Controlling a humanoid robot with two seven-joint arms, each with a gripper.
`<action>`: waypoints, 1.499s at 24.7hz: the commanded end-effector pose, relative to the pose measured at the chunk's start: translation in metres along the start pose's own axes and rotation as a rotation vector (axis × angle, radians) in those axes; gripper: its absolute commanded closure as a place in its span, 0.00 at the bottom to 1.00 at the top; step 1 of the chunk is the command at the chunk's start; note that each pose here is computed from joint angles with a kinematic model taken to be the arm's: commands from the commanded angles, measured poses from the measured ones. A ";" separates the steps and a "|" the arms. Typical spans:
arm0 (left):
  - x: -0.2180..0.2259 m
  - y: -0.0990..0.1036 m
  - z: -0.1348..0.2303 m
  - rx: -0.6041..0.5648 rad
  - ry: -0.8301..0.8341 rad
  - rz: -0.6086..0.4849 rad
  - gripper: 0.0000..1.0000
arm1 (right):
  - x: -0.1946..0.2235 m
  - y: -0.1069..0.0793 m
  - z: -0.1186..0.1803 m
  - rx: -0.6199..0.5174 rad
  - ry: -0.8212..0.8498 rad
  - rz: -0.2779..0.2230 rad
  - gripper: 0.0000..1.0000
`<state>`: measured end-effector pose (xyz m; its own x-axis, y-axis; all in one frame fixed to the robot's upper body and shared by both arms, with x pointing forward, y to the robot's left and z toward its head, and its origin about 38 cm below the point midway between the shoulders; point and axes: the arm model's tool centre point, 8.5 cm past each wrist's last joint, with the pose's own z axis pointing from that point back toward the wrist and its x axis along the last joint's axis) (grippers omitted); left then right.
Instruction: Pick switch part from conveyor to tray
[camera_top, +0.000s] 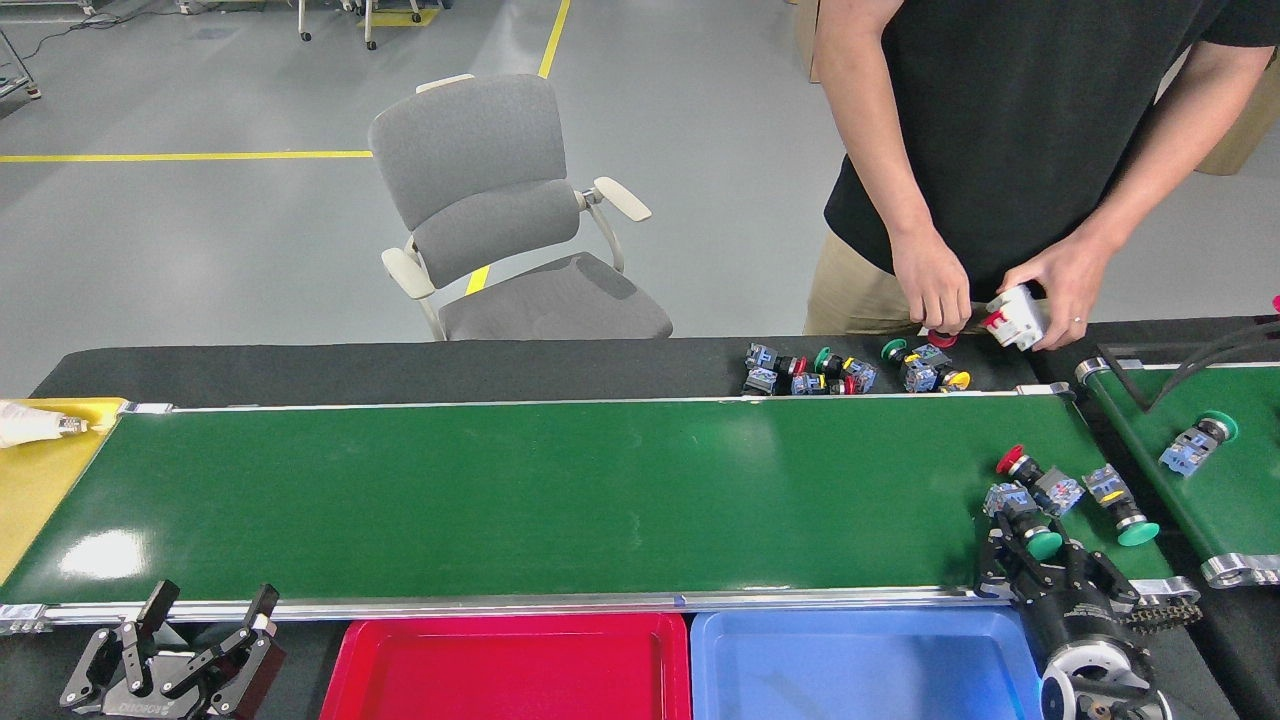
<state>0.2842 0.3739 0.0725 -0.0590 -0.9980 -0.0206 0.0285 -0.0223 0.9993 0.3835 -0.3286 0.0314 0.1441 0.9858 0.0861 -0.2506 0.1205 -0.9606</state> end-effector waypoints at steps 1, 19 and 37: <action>-0.003 0.008 -0.003 0.019 -0.004 -0.017 0.00 | 0.008 -0.012 -0.001 -0.034 -0.076 0.015 0.84; -0.004 0.003 -0.009 0.012 0.008 0.003 0.00 | 0.244 0.028 0.094 -0.059 -1.202 0.081 0.01; -0.011 0.001 -0.004 0.003 0.027 -0.001 0.00 | 0.032 0.007 0.076 -0.125 -0.099 -0.087 0.02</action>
<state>0.2859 0.3817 0.0657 -0.0324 -0.9995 -0.0065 0.0471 -0.0080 0.9989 0.3086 -0.2748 0.0414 -0.0155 0.9792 0.2025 -0.1480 0.1980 -0.9689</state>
